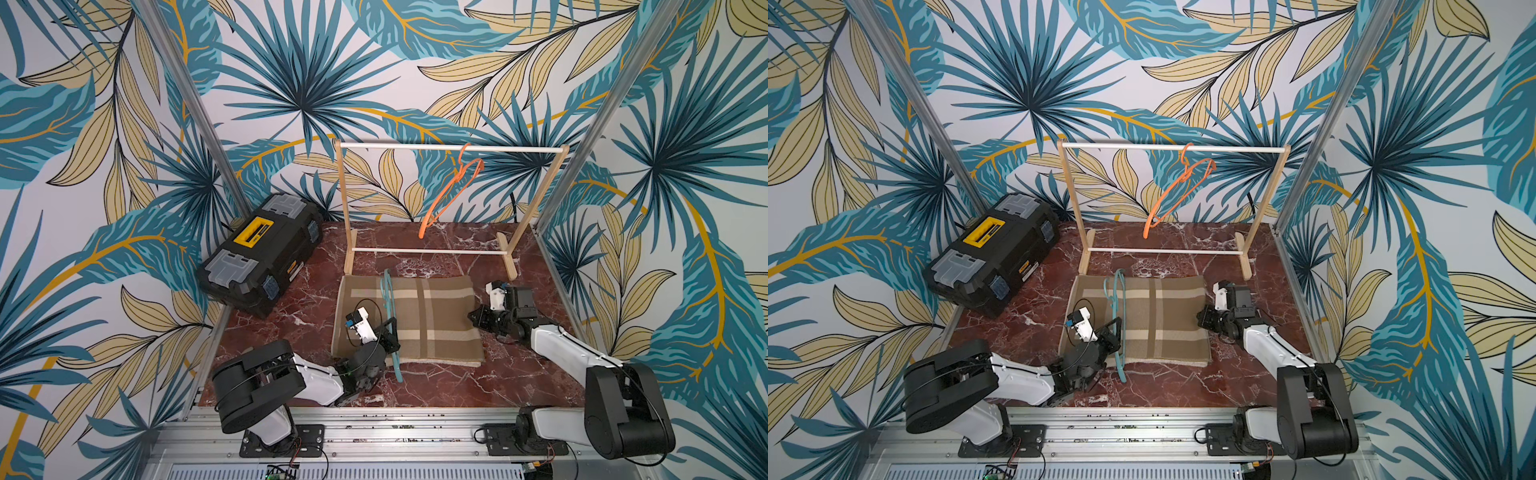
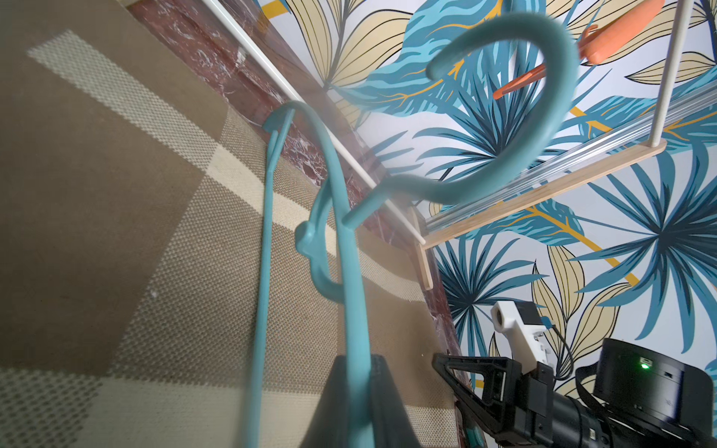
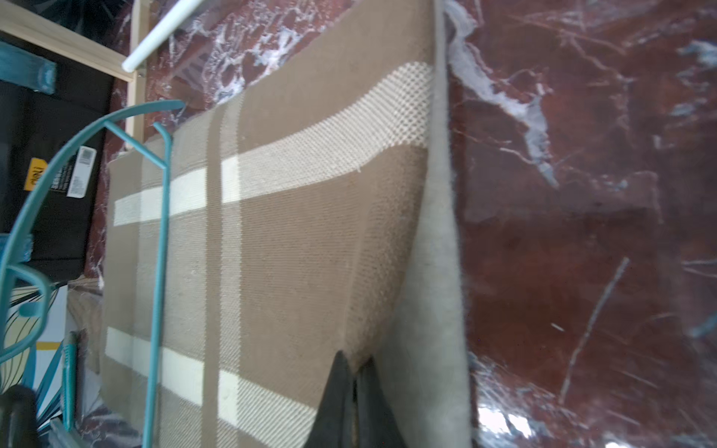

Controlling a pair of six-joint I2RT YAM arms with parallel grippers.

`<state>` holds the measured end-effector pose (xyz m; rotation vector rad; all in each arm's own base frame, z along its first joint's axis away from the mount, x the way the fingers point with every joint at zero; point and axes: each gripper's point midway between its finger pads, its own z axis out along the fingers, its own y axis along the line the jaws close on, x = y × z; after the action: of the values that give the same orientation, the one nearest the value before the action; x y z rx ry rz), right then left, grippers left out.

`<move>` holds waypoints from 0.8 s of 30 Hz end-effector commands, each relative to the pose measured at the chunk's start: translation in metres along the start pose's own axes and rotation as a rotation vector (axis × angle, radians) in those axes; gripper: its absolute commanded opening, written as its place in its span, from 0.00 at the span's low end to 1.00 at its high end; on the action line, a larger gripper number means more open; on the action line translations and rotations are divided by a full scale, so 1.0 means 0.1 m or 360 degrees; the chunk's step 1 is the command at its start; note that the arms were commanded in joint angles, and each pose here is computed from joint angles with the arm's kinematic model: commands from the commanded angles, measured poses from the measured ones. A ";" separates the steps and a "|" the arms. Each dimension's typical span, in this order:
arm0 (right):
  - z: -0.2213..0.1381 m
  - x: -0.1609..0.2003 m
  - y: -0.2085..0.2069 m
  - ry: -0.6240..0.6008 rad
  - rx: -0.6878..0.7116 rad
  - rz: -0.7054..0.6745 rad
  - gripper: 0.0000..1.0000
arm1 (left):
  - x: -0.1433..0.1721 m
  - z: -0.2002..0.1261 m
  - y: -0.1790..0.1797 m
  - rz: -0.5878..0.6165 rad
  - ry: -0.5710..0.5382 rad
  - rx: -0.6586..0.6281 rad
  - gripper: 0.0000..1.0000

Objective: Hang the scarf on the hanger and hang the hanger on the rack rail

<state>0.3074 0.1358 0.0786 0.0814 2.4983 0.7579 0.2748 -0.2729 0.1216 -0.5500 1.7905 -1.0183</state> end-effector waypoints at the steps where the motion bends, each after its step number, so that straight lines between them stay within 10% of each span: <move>1: -0.11 -0.09 0.42 0.0011 -0.0167 -0.0103 0.00 | 0.11 -0.02 0.14 0.0046 0.0068 -0.0057 0.00; 14: 0.14 0.00 2.39 0.0129 -0.1022 -0.0468 0.00 | 0.14 -0.05 0.15 0.0113 0.0125 -0.0077 0.00; 24: 0.59 0.52 2.17 0.0316 -0.1313 -0.0159 0.00 | 0.15 -0.08 0.25 0.0131 0.0133 -0.0107 0.00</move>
<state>0.2812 0.3487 0.1135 -0.3906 2.2683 1.5652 0.2713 -0.2722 0.1194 -0.5182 1.8192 -1.0041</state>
